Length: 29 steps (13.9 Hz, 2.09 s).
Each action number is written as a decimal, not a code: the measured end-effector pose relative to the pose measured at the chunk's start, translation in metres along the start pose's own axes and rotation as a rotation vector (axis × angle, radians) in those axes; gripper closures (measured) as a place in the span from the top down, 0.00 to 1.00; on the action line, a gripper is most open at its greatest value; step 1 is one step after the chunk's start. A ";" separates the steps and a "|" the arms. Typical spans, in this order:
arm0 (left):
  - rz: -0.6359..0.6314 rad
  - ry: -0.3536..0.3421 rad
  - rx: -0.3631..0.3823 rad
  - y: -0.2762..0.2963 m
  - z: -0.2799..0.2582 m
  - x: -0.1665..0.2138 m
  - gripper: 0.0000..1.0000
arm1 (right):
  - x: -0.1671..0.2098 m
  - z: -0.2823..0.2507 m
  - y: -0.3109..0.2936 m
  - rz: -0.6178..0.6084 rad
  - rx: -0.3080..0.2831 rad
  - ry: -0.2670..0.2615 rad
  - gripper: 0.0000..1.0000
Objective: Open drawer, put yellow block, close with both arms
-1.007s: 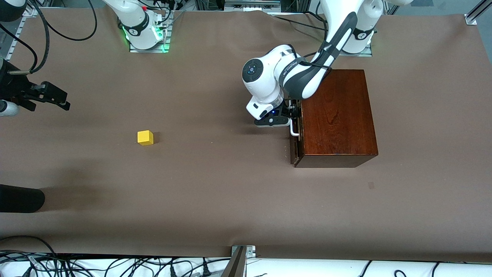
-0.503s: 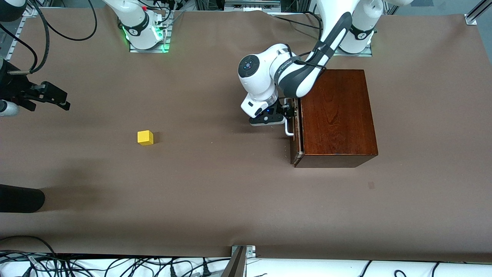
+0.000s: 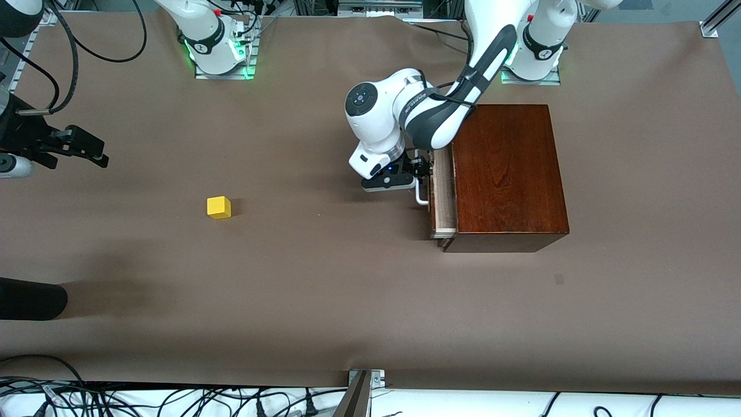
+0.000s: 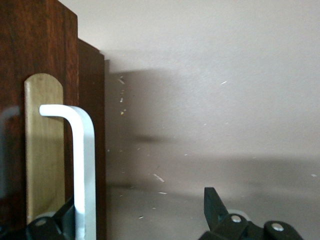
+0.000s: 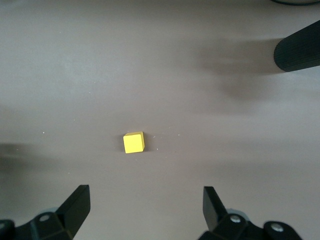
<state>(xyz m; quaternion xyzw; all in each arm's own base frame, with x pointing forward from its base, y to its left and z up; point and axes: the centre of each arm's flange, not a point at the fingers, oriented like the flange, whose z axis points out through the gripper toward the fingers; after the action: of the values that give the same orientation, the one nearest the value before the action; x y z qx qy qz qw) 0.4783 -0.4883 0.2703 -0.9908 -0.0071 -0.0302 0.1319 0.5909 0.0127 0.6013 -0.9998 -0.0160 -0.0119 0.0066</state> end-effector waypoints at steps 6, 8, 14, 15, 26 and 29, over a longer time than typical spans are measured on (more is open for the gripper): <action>-0.005 -0.001 -0.058 0.032 -0.011 -0.004 1.00 | 0.001 0.010 -0.016 -0.029 0.002 -0.029 1.00; -0.003 0.002 -0.063 0.035 -0.013 -0.006 1.00 | 0.008 0.031 -0.028 -0.052 -0.007 -0.066 1.00; -0.015 0.034 -0.117 0.047 -0.036 -0.003 1.00 | 0.022 0.094 -0.033 -0.092 -0.006 -0.200 1.00; -0.018 0.038 -0.119 0.046 -0.041 -0.001 1.00 | 0.023 0.098 -0.034 -0.100 -0.006 -0.205 1.00; 0.020 -0.004 -0.093 -0.065 -0.182 0.030 1.00 | 0.011 0.223 -0.055 -0.122 0.018 -0.175 1.00; 0.055 -0.029 -0.061 -0.154 -0.209 0.067 1.00 | 0.011 0.280 -0.055 -0.111 0.026 -0.154 1.00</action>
<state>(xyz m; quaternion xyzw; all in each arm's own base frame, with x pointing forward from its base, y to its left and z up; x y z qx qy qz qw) 0.5292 -0.3939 0.5163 -0.9945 0.0190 -0.0125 0.1023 0.6062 0.0720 0.3226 -0.9951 -0.0720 0.0648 0.0178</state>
